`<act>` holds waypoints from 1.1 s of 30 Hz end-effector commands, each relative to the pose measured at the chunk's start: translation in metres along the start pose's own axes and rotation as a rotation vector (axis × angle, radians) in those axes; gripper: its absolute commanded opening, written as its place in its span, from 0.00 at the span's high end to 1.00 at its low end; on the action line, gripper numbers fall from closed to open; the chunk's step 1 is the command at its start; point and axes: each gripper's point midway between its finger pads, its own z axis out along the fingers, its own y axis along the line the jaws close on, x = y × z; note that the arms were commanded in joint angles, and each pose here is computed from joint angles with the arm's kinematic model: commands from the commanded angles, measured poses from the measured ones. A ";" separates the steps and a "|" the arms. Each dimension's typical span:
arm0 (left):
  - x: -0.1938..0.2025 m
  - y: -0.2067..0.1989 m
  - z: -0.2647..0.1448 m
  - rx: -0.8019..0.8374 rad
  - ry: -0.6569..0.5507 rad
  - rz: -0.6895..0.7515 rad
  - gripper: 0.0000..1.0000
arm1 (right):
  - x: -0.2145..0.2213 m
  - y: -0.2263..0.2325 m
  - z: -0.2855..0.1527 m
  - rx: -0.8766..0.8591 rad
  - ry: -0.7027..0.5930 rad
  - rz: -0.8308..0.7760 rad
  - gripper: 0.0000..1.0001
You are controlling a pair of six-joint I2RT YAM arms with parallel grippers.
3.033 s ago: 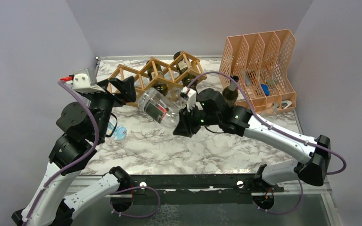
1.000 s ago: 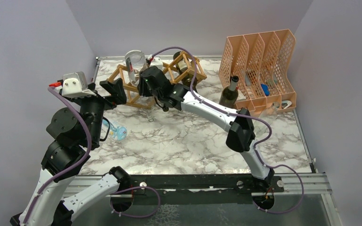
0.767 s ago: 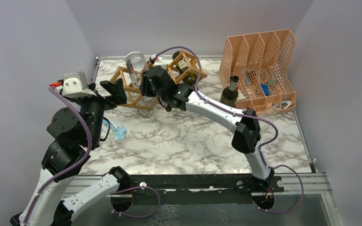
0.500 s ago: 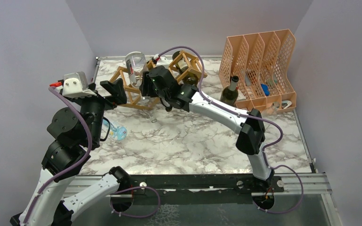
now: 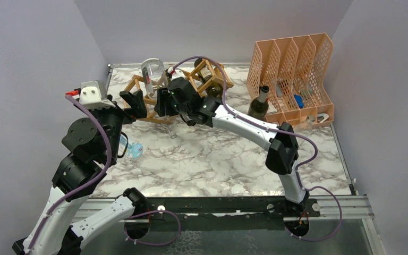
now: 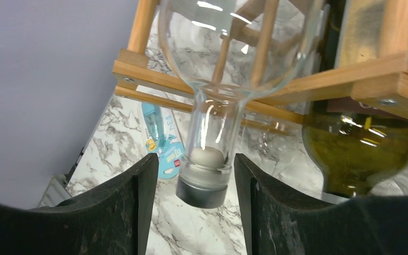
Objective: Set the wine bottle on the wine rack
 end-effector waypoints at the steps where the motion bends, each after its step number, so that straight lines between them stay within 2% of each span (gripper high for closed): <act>1: 0.003 -0.002 0.001 0.008 0.005 -0.004 0.03 | 0.004 0.021 0.004 -0.087 0.037 -0.029 0.43; 15: 0.006 -0.001 0.001 0.002 0.011 0.002 0.03 | 0.022 0.010 0.018 -0.038 0.082 0.003 0.44; 17: 0.007 0.000 0.001 0.000 0.013 0.005 0.03 | 0.016 0.012 0.017 -0.042 0.063 0.004 0.51; 20: 0.007 0.001 0.001 -0.004 0.013 0.007 0.03 | 0.002 0.018 0.008 -0.058 0.033 -0.006 0.74; 22: 0.007 0.002 0.001 -0.007 0.011 0.007 0.03 | -0.008 0.019 0.001 -0.055 0.015 -0.010 0.82; 33: 0.012 0.000 0.004 -0.013 0.025 0.020 0.03 | -0.033 0.028 -0.038 -0.087 -0.019 0.004 0.95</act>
